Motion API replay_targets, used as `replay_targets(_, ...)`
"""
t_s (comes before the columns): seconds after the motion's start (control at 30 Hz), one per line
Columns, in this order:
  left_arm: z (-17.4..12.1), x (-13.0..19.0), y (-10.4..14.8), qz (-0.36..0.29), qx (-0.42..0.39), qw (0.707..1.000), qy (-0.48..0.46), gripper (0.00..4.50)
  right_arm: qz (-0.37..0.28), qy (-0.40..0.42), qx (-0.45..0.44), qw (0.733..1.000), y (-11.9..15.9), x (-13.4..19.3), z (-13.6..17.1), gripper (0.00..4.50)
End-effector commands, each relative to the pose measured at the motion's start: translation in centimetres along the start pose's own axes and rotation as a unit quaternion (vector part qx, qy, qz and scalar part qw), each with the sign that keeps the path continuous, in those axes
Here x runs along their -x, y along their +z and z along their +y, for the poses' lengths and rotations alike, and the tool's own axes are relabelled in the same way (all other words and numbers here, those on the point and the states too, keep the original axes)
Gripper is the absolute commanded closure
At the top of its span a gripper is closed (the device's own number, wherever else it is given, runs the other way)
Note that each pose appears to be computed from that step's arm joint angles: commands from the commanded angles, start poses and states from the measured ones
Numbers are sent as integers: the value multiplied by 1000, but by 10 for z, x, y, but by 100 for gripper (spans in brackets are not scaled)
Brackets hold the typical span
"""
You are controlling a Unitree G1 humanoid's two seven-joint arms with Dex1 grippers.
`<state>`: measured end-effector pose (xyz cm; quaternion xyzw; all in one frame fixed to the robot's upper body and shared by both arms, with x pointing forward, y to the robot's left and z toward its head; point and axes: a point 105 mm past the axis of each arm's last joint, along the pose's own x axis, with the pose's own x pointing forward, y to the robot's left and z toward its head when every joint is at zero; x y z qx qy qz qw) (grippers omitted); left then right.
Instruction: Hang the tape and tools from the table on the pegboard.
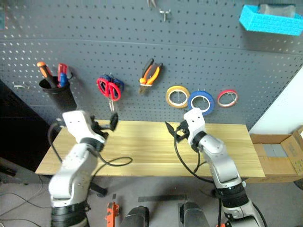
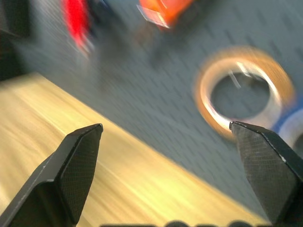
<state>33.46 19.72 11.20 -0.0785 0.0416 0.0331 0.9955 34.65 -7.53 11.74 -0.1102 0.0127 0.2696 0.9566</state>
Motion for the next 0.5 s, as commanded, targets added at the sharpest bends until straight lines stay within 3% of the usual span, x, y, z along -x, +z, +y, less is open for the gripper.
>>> replay_targets(0.03, 8, -2, -32, 54, -1, 998, 24, 5, 31, -50, 3, 998, -15, 1, -10, 0)
replay_targets(0.23, 33, -2, -59, 97, -56, 992, 55, 5, 67, -112, 2, 991, -40, 6, -31, 0)
replay_targets(0.5, 28, -10, -50, 82, -36, 996, 14, 5, 85, -168, -10, 982, -52, 13, -43, 0)
